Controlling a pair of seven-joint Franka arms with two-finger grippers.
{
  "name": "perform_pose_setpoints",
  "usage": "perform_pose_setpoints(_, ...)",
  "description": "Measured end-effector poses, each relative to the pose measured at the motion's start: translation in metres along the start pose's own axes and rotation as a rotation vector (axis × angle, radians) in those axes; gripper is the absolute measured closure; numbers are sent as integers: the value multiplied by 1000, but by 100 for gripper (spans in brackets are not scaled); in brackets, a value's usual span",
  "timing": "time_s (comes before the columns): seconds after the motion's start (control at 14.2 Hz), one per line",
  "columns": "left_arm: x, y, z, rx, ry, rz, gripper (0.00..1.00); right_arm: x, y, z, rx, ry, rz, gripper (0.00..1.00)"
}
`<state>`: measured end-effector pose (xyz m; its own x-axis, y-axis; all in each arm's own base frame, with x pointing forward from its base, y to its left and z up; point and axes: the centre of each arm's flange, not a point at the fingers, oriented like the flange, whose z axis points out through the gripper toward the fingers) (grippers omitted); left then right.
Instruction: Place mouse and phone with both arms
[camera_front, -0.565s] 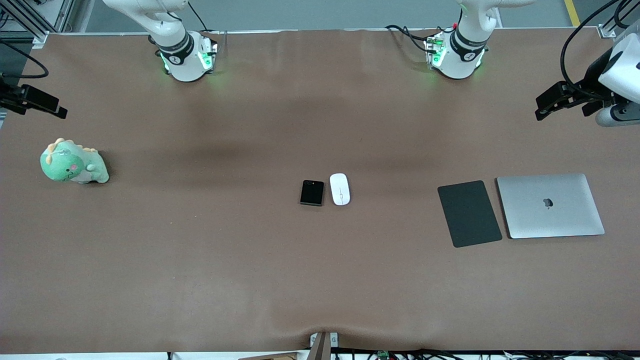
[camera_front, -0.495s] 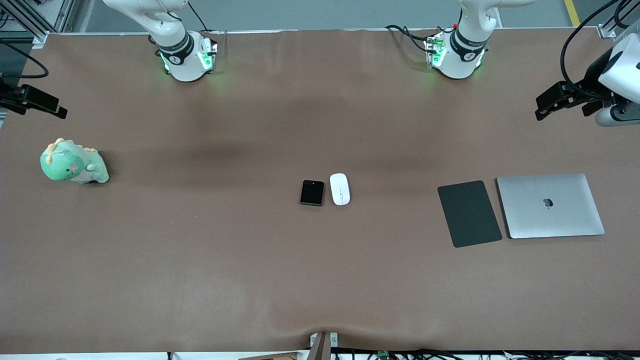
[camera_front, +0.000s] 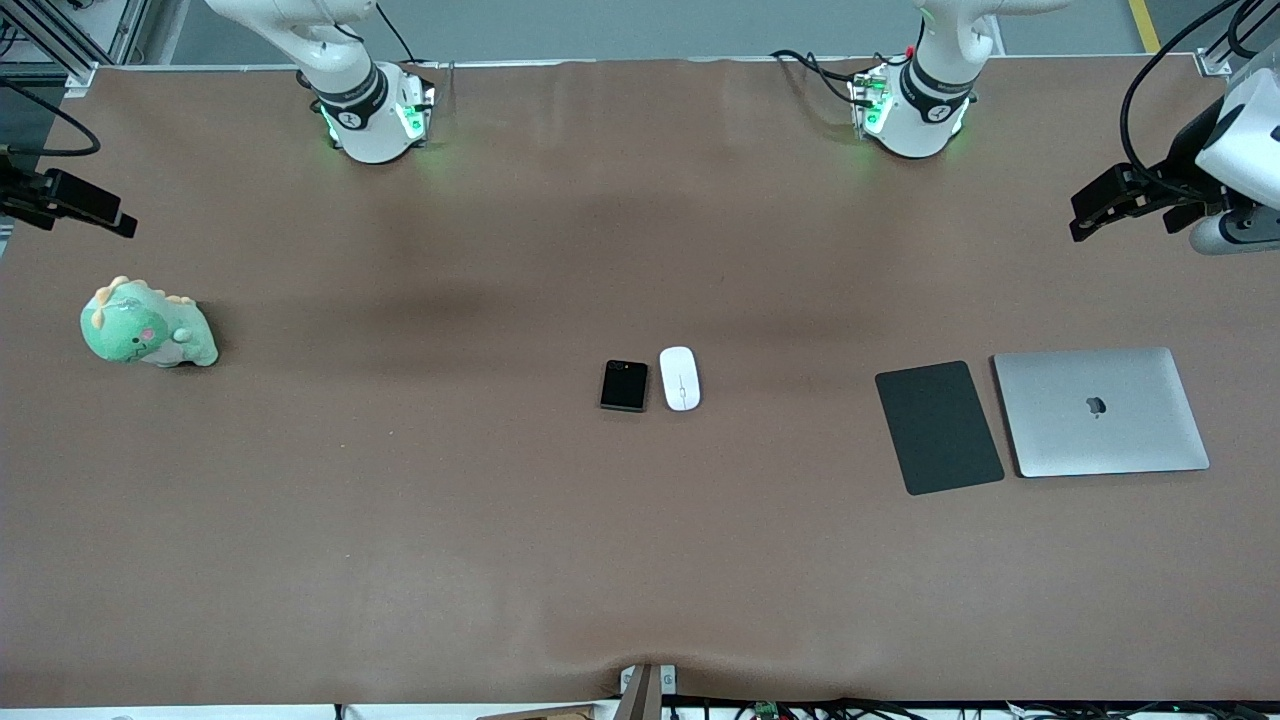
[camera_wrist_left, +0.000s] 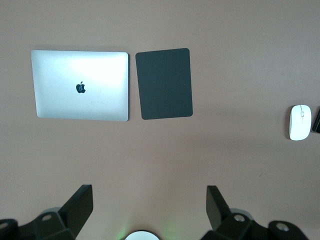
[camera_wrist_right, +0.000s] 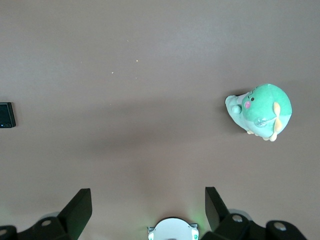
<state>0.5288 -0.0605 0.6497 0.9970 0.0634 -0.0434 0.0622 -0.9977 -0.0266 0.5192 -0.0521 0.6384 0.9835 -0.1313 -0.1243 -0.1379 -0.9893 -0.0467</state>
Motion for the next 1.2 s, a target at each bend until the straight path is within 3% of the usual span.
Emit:
perform_pose_setpoints(0.28, 1, 0, 2, 1, -5, 0, 0, -5, -2, -22, 0, 30, -4, 0)
perform_pose_setpoints(0.57, 2, 1, 4, 1, -10, 1, 0, -28, 7, -47, -55, -30, -1, 0)
perform_pose_setpoints(0.85, 5, 2, 9, 2, -19, 3, 0, -15, -26, -24, -76, -92, -70, 0)
perform_pose_setpoints(0.92, 5, 3, 10, 2, -21, 4, 0, -8, -41, -17, -82, -93, -97, 0)
perform_pose_setpoints(1.2, 6, 3, 11, 2, -23, 5, 0, 15, -82, -5, -87, -12, -170, 0)
